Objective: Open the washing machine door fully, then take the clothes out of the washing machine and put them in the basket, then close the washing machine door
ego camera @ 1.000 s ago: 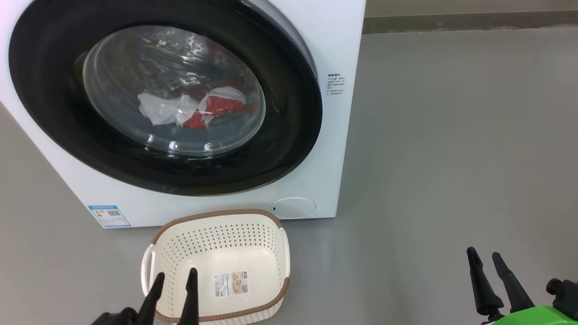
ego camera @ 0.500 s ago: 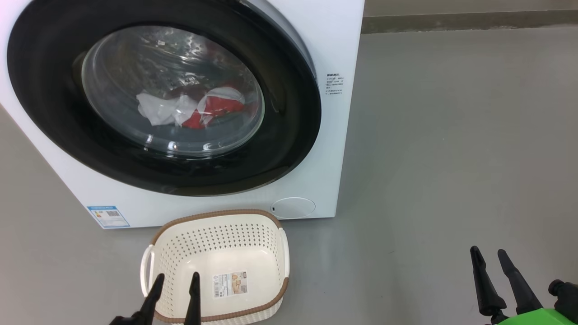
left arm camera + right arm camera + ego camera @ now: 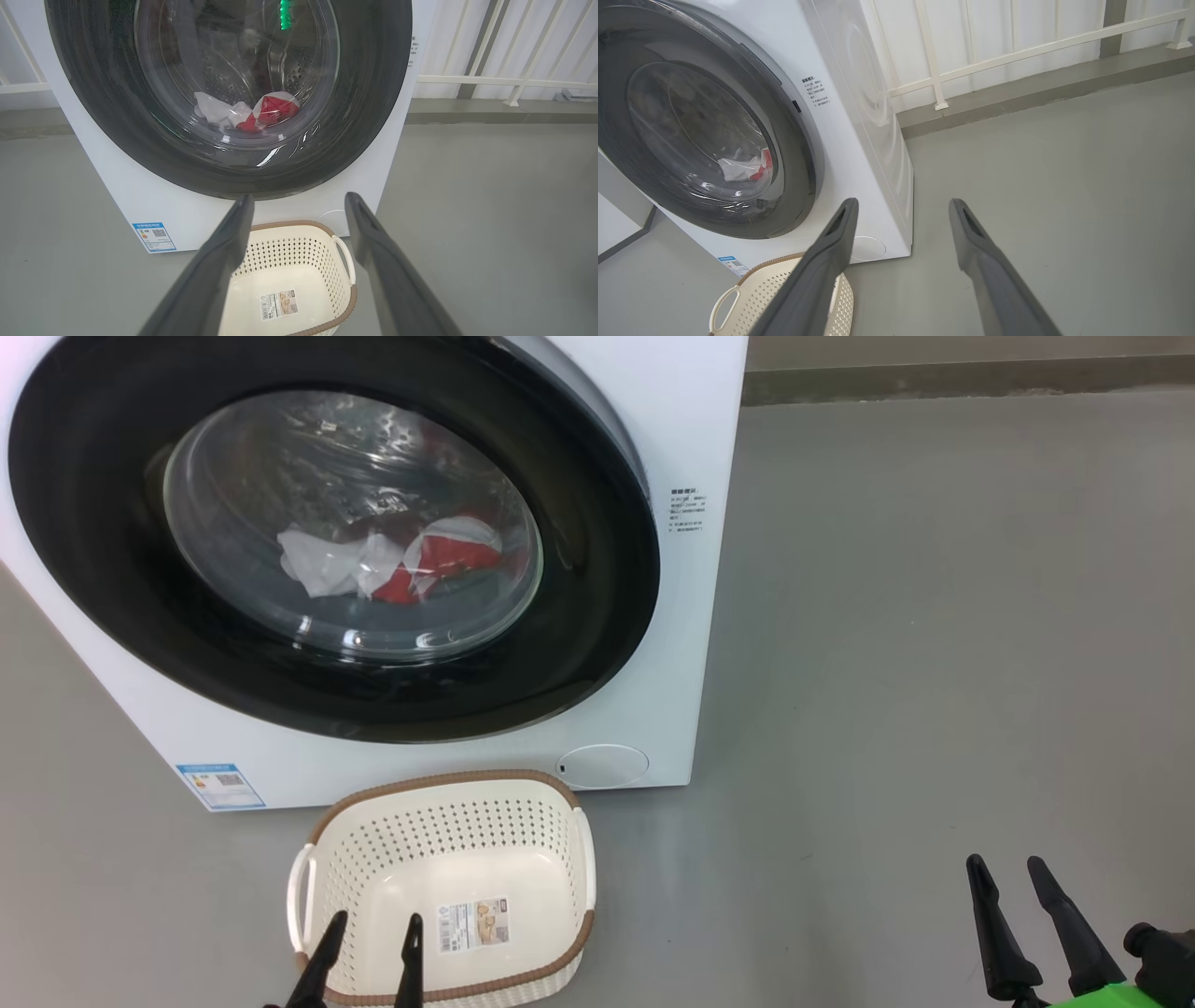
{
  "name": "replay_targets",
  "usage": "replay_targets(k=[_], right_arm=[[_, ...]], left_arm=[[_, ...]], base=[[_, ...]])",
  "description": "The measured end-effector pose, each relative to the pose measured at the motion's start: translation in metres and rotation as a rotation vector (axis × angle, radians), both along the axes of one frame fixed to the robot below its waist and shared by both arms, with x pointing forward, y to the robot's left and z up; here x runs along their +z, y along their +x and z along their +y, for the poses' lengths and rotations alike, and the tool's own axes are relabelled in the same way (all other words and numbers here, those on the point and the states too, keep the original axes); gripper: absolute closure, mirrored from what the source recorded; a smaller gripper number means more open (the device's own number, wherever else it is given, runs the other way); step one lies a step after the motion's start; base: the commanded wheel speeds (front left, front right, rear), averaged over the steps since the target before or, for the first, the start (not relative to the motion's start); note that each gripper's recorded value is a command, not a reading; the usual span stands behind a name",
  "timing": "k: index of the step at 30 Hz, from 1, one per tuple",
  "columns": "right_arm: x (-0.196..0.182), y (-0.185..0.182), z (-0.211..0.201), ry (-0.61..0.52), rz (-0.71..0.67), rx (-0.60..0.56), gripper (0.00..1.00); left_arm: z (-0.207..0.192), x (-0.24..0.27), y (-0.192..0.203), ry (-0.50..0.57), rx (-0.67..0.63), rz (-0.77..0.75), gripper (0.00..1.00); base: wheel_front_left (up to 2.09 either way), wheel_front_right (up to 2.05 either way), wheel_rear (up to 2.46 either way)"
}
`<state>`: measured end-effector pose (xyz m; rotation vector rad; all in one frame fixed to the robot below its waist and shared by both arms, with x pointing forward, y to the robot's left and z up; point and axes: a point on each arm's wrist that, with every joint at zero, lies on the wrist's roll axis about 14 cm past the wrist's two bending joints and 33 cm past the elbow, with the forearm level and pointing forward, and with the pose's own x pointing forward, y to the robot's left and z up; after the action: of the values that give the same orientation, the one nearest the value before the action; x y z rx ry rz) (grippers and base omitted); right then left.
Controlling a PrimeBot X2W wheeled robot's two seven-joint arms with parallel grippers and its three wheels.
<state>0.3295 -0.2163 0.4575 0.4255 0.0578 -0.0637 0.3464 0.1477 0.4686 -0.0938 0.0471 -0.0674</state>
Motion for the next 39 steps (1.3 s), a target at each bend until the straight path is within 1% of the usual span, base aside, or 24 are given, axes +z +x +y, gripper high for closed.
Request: replay_targets(k=[12, 13, 14, 17, 19, 25, 28, 34, 35, 37, 39], right_arm=[[0.001, 0.001, -0.001, 0.016, -0.003, -0.008, 0.00], [0.001, 0.001, -0.001, 0.026, -0.006, -0.011, 0.60], [0.002, 0.001, 0.000, 0.041, -0.011, -0.013, 1.00], [0.006, 0.005, 0.005, 0.086, -0.026, -0.008, 1.00], [0.014, 0.015, 0.012, 0.114, -0.053, 0.009, 1.00], [0.073, 0.069, 0.025, 0.183, -0.227, 0.062, 1.00], [0.098, 0.092, 0.031, 0.217, -0.291, 0.099, 1.00], [0.141, 0.133, 0.042, 0.230, -0.387, 0.184, 1.00], [0.141, 0.133, 0.042, 0.230, -0.387, 0.184, 1.00], [0.152, 0.147, 0.046, 0.241, -0.411, 0.209, 1.00], [0.163, 0.166, 0.056, 0.255, -0.426, 0.260, 1.00]], left_arm=[[0.000, -0.003, 0.000, -0.001, 0.001, 0.009, 0.00], [0.001, -0.003, 0.000, -0.002, 0.002, 0.009, 0.00], [0.001, -0.003, 0.000, -0.004, 0.002, 0.010, 0.00], [0.000, -0.004, 0.001, -0.006, 0.000, 0.013, 0.00], [-0.002, -0.005, 0.002, -0.006, -0.006, 0.017, 0.00], [-0.011, -0.008, 0.007, -0.008, -0.034, 0.026, 0.00], [-0.015, -0.003, 0.015, -0.013, -0.045, 0.011, 0.00], [-0.017, -0.002, 0.023, -0.027, -0.040, 0.008, 0.00], [-0.017, -0.002, 0.023, -0.027, -0.040, 0.008, 0.00], [-0.016, -0.003, 0.027, -0.035, -0.032, 0.011, 0.00], [-0.017, -0.003, 0.033, -0.045, -0.029, 0.013, 0.00]], base=[[0.00, 0.00, 0.00], [0.00, 0.00, 0.00], [0.00, 0.00, 0.00], [0.00, 0.00, 0.00], [0.00, 0.00, 0.00], [0.00, 0.00, 0.00], [0.00, 0.00, 0.00], [0.00, 0.00, 0.00], [0.00, 0.00, 0.00], [0.00, 0.00, 0.00], [0.00, 0.00, 0.00]])
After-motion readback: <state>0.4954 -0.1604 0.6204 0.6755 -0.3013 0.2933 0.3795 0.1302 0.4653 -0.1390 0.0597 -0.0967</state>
